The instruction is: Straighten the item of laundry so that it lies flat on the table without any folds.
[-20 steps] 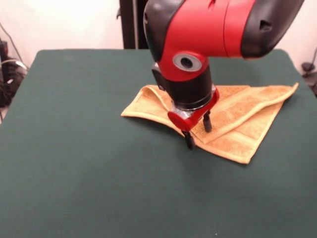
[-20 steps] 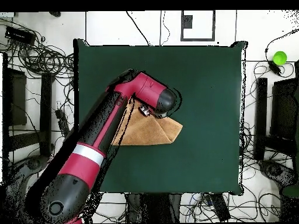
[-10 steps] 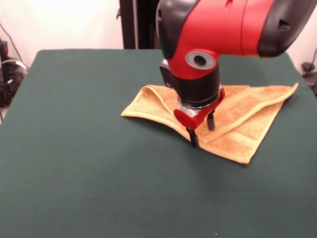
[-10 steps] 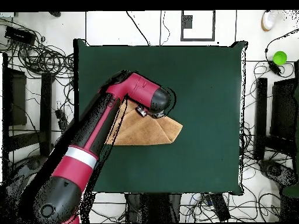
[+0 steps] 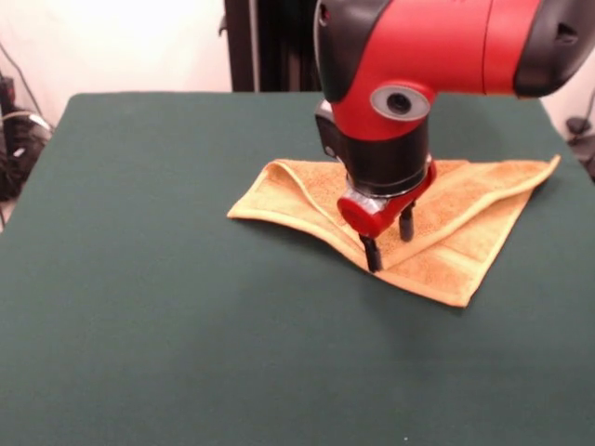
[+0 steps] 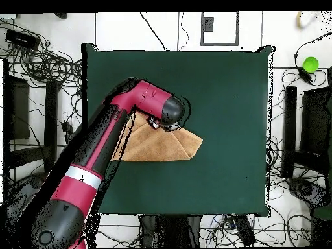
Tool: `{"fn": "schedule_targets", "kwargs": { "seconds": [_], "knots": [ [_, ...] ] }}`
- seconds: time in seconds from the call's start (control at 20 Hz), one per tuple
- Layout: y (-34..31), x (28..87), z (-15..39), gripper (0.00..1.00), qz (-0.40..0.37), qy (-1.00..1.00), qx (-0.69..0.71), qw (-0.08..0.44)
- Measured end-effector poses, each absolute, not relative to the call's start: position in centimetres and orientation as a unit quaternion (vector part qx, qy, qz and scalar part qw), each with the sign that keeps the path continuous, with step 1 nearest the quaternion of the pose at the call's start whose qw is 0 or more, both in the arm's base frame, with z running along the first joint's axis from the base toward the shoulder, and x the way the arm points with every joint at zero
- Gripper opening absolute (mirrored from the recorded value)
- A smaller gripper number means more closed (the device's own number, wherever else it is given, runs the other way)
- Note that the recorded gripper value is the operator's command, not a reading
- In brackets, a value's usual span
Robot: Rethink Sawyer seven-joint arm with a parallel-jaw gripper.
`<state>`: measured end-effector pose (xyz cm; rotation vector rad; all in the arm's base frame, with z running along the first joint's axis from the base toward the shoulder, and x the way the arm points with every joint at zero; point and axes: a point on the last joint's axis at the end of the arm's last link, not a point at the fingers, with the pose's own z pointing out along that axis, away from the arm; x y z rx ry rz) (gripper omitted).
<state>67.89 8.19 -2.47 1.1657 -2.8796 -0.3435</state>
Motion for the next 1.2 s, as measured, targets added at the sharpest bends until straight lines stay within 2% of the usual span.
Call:
{"fn": "schedule_targets", "kwargs": {
  "seconds": [1.2],
  "knots": [
    [8.1, 66.7, -4.1, 1.0, -0.081, -0.919, 0.384, 0.042]
  ]
}}
